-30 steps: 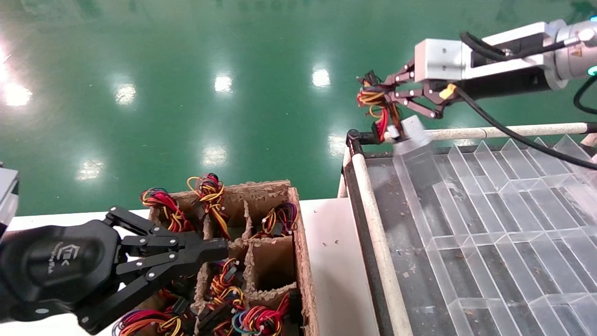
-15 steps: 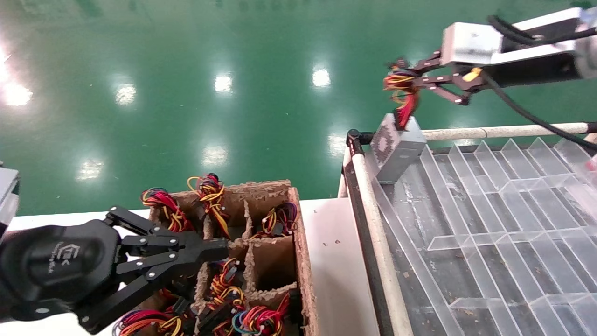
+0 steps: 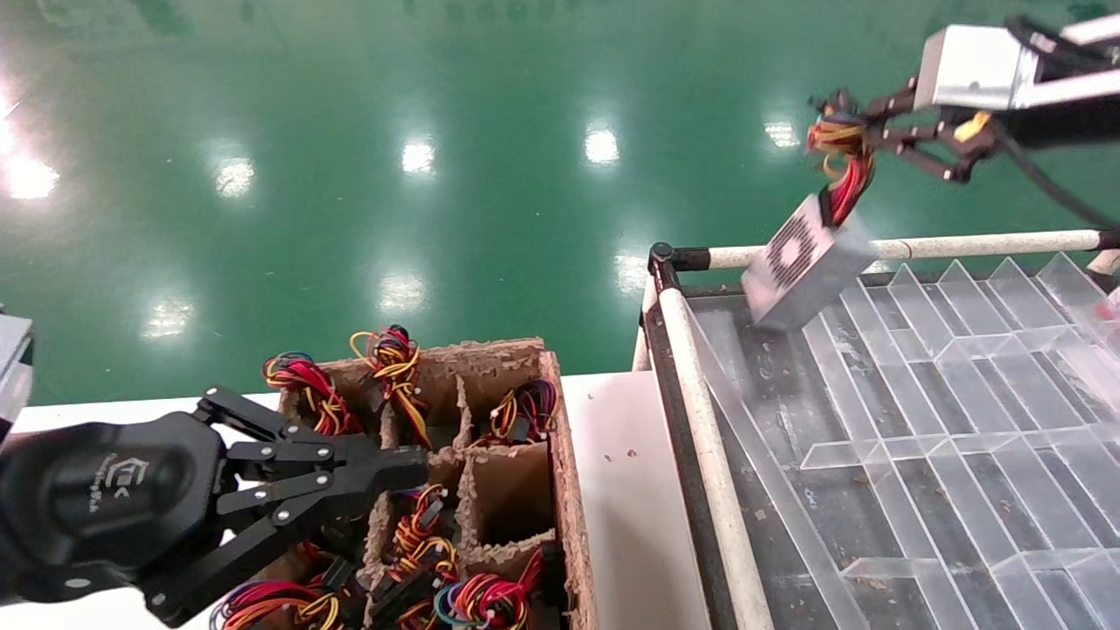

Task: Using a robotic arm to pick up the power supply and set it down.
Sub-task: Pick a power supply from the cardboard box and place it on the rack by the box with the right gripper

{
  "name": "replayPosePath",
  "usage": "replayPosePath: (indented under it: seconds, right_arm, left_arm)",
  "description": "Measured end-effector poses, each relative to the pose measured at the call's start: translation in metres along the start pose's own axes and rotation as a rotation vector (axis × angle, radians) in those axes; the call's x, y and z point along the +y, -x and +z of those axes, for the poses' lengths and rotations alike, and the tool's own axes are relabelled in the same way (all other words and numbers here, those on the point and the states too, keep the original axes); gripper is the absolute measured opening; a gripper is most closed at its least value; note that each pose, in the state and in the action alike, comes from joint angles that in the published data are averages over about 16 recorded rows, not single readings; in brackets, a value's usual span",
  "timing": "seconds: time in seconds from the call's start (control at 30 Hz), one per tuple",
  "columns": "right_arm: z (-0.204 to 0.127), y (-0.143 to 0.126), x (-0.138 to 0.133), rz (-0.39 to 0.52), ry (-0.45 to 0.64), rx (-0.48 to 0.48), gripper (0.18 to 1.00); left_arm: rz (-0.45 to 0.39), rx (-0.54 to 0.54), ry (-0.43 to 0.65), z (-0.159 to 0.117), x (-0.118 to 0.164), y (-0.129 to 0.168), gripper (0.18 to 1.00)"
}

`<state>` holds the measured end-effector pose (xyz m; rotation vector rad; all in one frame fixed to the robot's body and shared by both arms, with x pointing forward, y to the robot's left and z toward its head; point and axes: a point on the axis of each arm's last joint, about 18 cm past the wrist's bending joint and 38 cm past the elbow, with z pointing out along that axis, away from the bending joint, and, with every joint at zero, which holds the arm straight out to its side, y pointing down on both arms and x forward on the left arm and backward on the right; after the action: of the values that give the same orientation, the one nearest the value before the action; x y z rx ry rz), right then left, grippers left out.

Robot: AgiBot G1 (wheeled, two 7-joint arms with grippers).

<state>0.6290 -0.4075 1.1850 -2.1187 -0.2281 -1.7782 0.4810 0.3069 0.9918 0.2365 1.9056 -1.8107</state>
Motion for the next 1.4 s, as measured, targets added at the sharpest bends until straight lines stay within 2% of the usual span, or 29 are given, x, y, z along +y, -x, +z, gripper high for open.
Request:
replayPosePath:
  seconds: [0.23, 0.87, 1.4]
  right_arm:
    - [0.003, 0.006, 0.003, 0.002, -0.002, -0.005, 0.231]
    - [0.023, 0.019, -0.01, -0.044, -0.03, -0.073, 0.231]
    - [0.033, 0.029, -0.011, -0.033, -0.026, -0.12, 0.23]
  left_arm:
    - [0.0, 0.0, 0.0, 0.0, 0.0, 0.0, 0.192]
    - [0.0, 0.0, 0.0, 0.0, 0.0, 0.0, 0.192]
    - [0.0, 0.0, 0.0, 0.0, 0.0, 0.0, 0.192]
